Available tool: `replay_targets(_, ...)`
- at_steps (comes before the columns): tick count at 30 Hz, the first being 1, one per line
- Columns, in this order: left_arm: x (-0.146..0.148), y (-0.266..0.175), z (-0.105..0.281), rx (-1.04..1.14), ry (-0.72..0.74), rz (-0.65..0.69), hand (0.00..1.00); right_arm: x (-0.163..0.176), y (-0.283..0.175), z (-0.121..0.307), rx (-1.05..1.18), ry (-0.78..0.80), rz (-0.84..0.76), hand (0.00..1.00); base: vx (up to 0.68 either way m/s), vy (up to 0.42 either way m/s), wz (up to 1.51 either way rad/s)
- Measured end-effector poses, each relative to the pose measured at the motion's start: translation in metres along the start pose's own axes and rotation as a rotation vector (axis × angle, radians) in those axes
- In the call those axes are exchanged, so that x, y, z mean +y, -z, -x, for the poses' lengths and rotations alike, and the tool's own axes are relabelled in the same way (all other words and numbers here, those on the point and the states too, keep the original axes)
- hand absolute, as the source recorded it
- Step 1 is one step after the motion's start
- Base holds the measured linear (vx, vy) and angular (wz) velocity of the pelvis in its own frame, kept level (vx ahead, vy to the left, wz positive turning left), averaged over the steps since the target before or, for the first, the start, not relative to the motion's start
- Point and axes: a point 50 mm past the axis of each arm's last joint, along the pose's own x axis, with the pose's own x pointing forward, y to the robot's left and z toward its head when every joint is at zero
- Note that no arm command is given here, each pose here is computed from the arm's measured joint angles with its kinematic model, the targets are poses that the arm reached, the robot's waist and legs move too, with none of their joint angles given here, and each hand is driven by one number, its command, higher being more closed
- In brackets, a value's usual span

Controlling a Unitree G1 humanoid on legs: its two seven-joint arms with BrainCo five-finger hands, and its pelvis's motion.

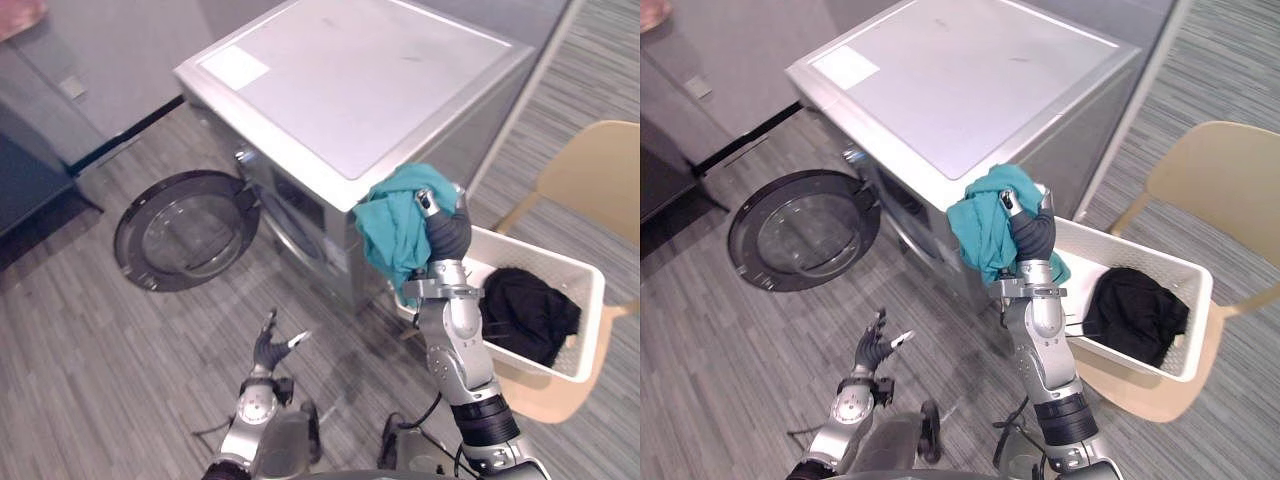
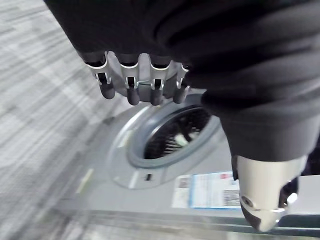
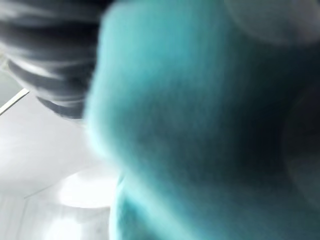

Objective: Pick up the laundry basket with both hands and put the clothes into the washing machine.

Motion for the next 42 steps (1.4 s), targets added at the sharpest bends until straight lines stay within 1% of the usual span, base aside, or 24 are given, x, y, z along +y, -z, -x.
replay_targets(2,-0.008,-0.023,-0.005,-0.105,0.036,-0.004,0.00,0.006,-0.005,-0.001,-0.031,-0.022,-0.032,1.00,-0.03,0.159,0.81)
replay_targets(4,-0.010,-0.039,-0.005,-0.183,0.047,-0.021,0.00,0.016,-0.001,0.001,-0.012,-0.054,-0.072,1.00,0.00,0.146,0.59)
replay_targets(6,-0.009,-0.054,-0.004,-0.256,0.049,-0.022,0.00,0.035,0.005,0.005,0.020,-0.134,-0.146,1.00,0.02,0.128,0.35)
replay_targets(7,-0.007,-0.061,-0.006,-0.297,0.036,-0.052,0.00,0.050,0.007,0.010,0.042,-0.205,-0.202,1.00,0.01,0.091,0.18)
replay_targets(9,-0.007,-0.067,-0.008,-0.327,0.029,-0.070,0.00,0.060,0.006,0.013,0.051,-0.249,-0.251,1.00,0.00,0.045,0.11)
replay_targets(11,-0.010,-0.082,-0.015,-0.392,0.016,-0.103,0.00,0.080,0.005,0.017,0.076,-0.347,-0.349,1.00,-0.04,0.022,0.16)
replay_targets(12,-0.010,-0.086,-0.017,-0.408,0.004,-0.118,0.00,0.084,0.006,0.018,0.085,-0.364,-0.371,1.00,-0.07,-0.001,0.12)
replay_targets(13,-0.010,-0.096,-0.020,-0.450,-0.019,-0.162,0.00,0.093,0.007,0.021,0.114,-0.408,-0.421,1.00,-0.07,-0.011,0.07)
replay_targets(14,-0.010,-0.100,-0.021,-0.466,-0.030,-0.177,0.00,0.096,0.008,0.023,0.126,-0.422,-0.438,1.00,-0.09,-0.023,0.06)
replay_targets(15,-0.010,-0.110,-0.025,-0.508,-0.049,-0.209,1.00,0.103,0.009,0.025,0.150,-0.450,-0.477,1.00,-0.08,-0.023,0.00)
replay_targets(17,-0.009,-0.121,-0.029,-0.553,-0.070,-0.237,1.00,0.111,0.012,0.031,0.192,-0.484,-0.528,1.00,-0.09,-0.015,-0.02)
replay_targets(20,-0.006,-0.140,-0.037,-0.623,-0.109,-0.314,1.00,0.121,0.019,0.040,0.284,-0.534,-0.627,1.00,-0.10,-0.029,-0.01)
replay_targets(23,-0.005,-0.146,-0.039,-0.649,-0.132,-0.341,1.00,0.124,0.025,0.047,0.342,-0.559,-0.670,1.00,-0.11,-0.029,0.02)
replay_targets(24,-0.004,-0.146,-0.039,-0.647,-0.136,-0.347,1.00,0.124,0.027,0.048,0.353,-0.560,-0.673,0.00,-0.07,-0.007,-0.02)
replay_targets(29,-0.001,-0.144,-0.040,-0.637,-0.150,-0.341,1.00,0.121,0.036,0.057,0.409,-0.545,-0.682,0.00,-0.04,-0.014,-0.10)
replay_targets(31,0.000,-0.140,-0.039,-0.613,-0.154,-0.314,1.00,0.116,0.039,0.060,0.425,-0.531,-0.669,0.00,0.00,-0.006,-0.03)
replay_targets(33,0.003,-0.131,-0.037,-0.568,-0.164,-0.281,1.00,0.110,0.045,0.061,0.438,-0.510,-0.627,0.00,0.00,0.000,0.00)
replay_targets(35,0.007,-0.115,-0.033,-0.491,-0.184,-0.222,1.00,0.093,0.051,0.062,0.443,-0.427,-0.566,0.00,0.04,-0.010,0.00)
replay_targets(36,0.008,-0.110,-0.032,-0.475,-0.190,-0.218,1.00,0.089,0.051,0.062,0.442,-0.410,-0.554,0.00,0.07,-0.013,0.01)
replay_targets(37,0.014,-0.095,-0.026,-0.414,-0.205,-0.187,1.00,0.073,0.052,0.060,0.424,-0.364,-0.469,0.00,0.04,-0.007,0.01)
replay_targets(38,0.015,-0.093,-0.025,-0.407,-0.206,-0.182,1.00,0.070,0.052,0.060,0.421,-0.359,-0.457,0.00,0.06,-0.010,0.02)
replay_targets(39,0.017,-0.086,-0.023,-0.383,-0.213,-0.176,1.00,0.060,0.051,0.058,0.411,-0.331,-0.410,0.00,0.04,-0.006,0.04)
replay_targets(42,0.026,-0.064,-0.013,-0.290,-0.230,-0.145,1.00,0.019,0.054,0.066,0.409,-0.227,-0.146,0.00,0.06,-0.011,0.14)
